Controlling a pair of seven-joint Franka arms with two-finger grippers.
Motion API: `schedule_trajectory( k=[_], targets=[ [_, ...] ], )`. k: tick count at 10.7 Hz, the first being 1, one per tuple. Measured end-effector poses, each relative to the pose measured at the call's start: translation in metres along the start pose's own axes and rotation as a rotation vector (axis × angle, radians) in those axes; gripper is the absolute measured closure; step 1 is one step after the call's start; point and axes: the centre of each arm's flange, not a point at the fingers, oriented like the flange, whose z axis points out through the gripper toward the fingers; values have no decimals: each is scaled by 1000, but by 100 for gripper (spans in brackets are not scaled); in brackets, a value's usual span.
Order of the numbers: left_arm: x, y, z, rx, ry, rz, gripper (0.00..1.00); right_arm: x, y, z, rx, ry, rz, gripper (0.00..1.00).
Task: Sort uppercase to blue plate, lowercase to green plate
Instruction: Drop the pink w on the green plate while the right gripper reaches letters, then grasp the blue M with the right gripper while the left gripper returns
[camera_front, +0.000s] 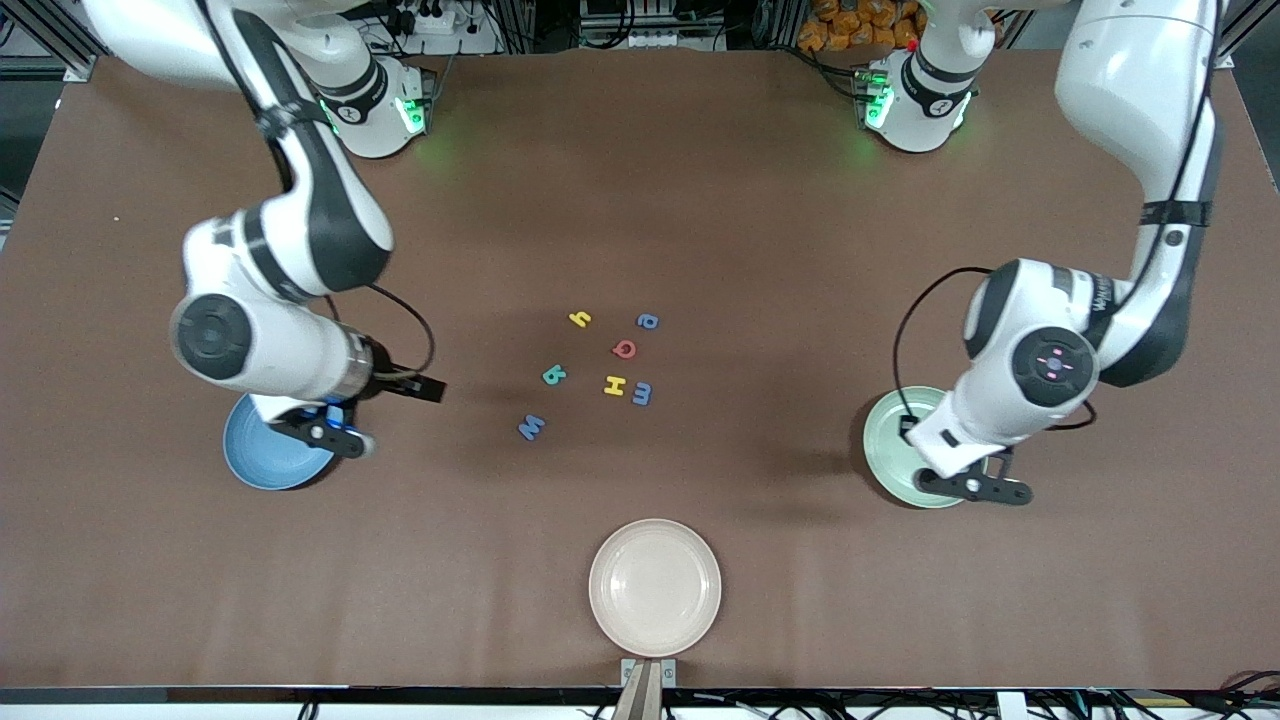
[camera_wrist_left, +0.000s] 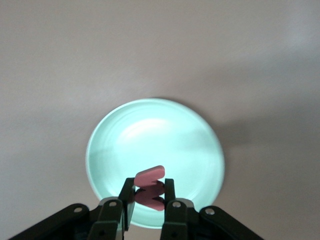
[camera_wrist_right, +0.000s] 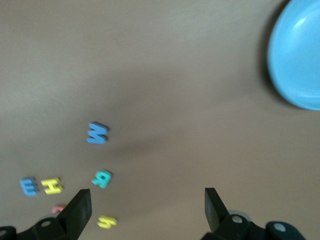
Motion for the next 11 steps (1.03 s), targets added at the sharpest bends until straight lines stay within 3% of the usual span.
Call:
schedule_trajectory(
  k=[4,6,9,10,11],
  targets=[
    [-1,-25,75,-31,-57,-32,72,-12,-47,69,2,10,108,0],
    [0,-29,84,-42,-53,-42,53,-20,-69,98,19,41,187,0],
    [7,-10,69,-57,-26,-24,10,-4,-69,123,43,91,221,0],
    [8,7,64,-64,-19,-4,0,0,-70,132,43,92,256,0],
    [9,34,57,-73,-12,9,0,3,-70,143,38,90,288,0]
  ],
)
